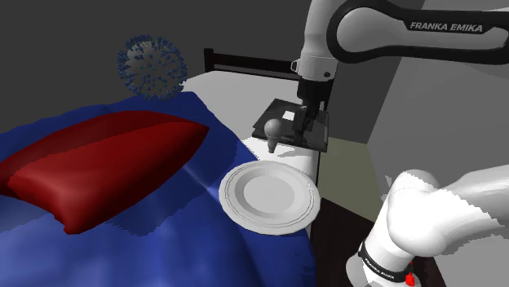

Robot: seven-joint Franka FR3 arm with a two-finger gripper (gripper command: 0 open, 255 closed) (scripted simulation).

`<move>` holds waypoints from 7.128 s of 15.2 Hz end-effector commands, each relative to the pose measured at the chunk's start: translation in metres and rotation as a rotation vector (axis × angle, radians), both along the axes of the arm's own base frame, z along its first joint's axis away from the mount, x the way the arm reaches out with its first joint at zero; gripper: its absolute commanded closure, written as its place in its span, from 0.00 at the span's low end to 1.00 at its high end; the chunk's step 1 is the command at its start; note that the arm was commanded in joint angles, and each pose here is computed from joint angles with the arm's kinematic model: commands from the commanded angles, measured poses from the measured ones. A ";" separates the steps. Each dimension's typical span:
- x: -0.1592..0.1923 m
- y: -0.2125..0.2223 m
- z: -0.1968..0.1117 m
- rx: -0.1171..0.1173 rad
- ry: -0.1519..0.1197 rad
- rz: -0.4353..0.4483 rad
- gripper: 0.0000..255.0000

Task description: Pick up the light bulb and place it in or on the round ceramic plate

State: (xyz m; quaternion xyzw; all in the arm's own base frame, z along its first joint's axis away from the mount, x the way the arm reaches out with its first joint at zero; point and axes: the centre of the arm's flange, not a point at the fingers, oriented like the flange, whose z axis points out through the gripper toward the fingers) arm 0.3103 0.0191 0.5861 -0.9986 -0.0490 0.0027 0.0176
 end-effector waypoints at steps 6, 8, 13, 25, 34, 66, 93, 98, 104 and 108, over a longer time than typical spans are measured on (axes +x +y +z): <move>0.063 0.008 0.020 -0.043 0.000 -0.039 0.00; 0.088 0.011 0.028 -0.061 0.000 -0.054 0.00; 0.101 0.011 0.016 -0.070 0.000 -0.062 0.00; 0.101 0.011 -0.008 -0.070 0.000 -0.062 0.00; 0.101 0.011 -0.008 -0.070 0.000 -0.062 1.00; 0.007 0.000 -0.073 -0.068 0.060 -0.325 1.00; -0.001 0.065 0.023 -0.068 0.060 -0.325 1.00; -0.009 0.130 0.026 -0.068 0.060 -0.325 1.00; -0.016 0.182 0.018 -0.068 0.060 -0.325 1.00; -0.016 0.182 -0.003 -0.068 0.060 -0.325 1.00</move>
